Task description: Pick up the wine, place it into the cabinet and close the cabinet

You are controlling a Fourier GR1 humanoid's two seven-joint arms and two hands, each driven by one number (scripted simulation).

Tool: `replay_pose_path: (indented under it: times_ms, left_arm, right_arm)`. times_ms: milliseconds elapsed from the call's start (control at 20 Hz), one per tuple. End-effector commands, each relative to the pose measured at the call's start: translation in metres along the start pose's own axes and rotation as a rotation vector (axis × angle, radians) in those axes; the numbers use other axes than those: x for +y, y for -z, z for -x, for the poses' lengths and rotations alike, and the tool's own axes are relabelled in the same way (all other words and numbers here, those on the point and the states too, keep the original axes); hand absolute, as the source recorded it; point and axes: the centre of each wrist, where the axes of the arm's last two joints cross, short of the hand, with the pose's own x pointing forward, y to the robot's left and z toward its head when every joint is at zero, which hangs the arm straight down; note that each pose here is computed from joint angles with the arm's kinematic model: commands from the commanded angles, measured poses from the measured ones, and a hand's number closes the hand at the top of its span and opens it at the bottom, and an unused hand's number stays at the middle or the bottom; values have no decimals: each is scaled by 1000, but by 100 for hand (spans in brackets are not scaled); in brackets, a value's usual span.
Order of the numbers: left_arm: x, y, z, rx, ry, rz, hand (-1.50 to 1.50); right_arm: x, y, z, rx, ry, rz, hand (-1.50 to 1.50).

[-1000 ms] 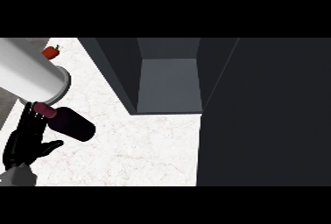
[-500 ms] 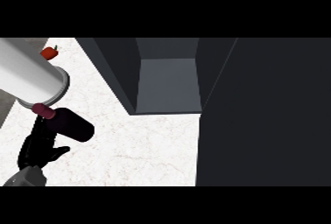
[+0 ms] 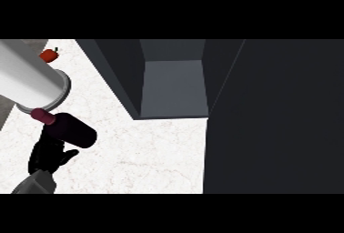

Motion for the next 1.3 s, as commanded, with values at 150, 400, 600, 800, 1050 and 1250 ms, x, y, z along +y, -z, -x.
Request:
replay_pose_path:
  times_ms: [150,400,600,800,1050,1250]
  left_arm:
    - [-12,7,9,-37,-74,55,-150]
    - [-15,6,12,8,-140,164,150]
    - [-25,0,27,-2,-126,185,150]
    - [-25,19,1,-138,72,188,150]
    - [-55,2,41,-192,198,237,150]
    - [-74,-7,56,-208,344,270,150]
  right_arm:
    - [11,-11,-33,-44,39,-34,-150]
    - [7,-5,-22,-31,21,-22,-150]
    - [10,-7,-20,-45,39,-23,-150]
    - [10,-14,-26,-35,24,-16,-150]
    - [6,-11,-20,-16,21,-7,-150]
    - [11,-31,-30,0,18,-3,-150]
